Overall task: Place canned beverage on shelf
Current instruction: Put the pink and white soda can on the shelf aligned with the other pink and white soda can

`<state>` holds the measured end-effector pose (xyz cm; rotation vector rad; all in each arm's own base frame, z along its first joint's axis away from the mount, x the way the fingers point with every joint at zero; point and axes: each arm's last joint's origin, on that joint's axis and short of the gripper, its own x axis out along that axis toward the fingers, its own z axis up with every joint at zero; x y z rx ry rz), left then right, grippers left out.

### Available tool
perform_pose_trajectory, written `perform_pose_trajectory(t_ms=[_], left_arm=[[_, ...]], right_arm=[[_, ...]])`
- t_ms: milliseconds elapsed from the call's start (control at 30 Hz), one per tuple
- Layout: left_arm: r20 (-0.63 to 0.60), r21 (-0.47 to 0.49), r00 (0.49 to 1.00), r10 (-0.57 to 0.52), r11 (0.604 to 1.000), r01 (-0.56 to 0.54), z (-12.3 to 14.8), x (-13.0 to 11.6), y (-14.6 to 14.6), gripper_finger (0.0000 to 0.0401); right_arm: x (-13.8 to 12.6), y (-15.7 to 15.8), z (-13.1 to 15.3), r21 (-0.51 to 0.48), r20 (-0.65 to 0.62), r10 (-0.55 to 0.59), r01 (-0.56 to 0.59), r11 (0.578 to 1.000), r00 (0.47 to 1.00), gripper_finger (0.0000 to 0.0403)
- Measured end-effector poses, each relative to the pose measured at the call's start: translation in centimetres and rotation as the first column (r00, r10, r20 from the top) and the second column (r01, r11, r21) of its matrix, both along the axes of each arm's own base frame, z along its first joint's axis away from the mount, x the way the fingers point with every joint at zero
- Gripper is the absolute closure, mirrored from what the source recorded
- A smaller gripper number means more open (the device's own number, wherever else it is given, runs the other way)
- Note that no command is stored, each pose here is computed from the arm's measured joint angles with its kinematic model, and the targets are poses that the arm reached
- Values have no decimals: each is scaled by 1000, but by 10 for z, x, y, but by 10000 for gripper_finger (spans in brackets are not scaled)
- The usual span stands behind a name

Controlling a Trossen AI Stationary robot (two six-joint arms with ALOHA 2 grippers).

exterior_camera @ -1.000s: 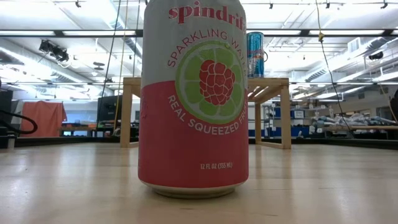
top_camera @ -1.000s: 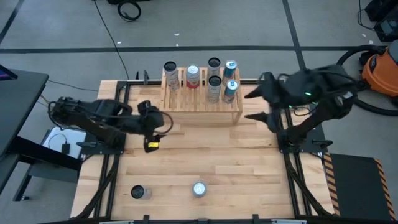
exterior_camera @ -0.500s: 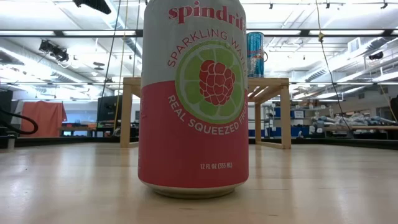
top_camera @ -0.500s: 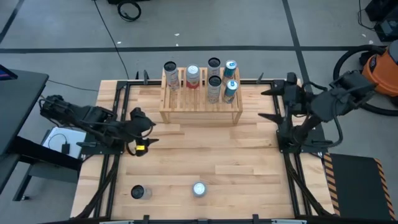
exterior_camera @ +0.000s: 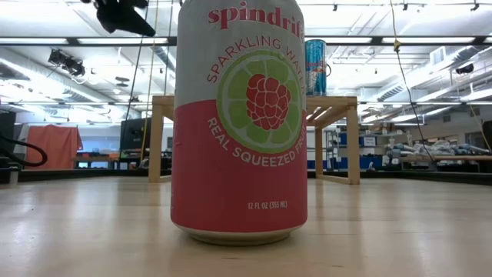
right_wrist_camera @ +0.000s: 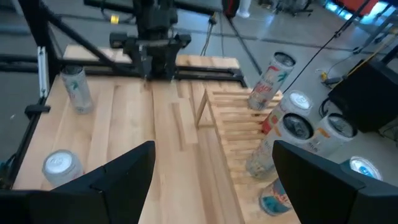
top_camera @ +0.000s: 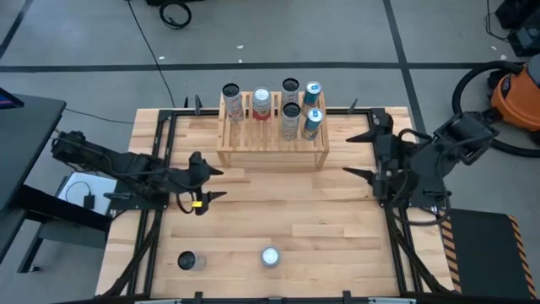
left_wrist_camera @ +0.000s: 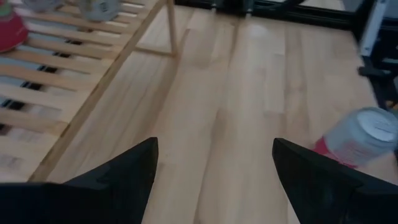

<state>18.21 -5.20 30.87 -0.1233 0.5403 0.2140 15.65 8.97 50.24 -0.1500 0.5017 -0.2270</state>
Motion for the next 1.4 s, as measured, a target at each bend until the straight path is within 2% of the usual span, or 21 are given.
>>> perform_pose_trajectory(t_ms=[233, 467, 567, 733, 1133, 1400], left_arm=[[9, -39, 998, 69, 997, -69, -3, 2, 6, 83], [24, -71, 999, 44, 997, -42, -2, 3, 4, 83], [24, -118, 998, 50, 992, -47, -2, 3, 4, 83], [45, -175, 999, -14, 984, 22, 1, 5, 0, 83], [74, -205, 997, 3, 979, 13, 3, 6, 0, 83], [181, -222, 983, -17, 973, 58, 13, 11, -2, 83]], right_arm=[[-6, -4, -1, 34, 53, 2, -4, 999, 999, 68], [-6, -3, 0, 84, 65, 37, -43, 996, 997, 68], [-5, -2, 1, 86, 67, 45, -51, 995, 997, 68], [-5, -2, 0, 92, 61, 57, -63, 994, 996, 68], [-5, -2, 0, 93, 60, 60, -66, 994, 996, 68], [-5, -2, 0, 92, 59, 60, -66, 994, 996, 68]])
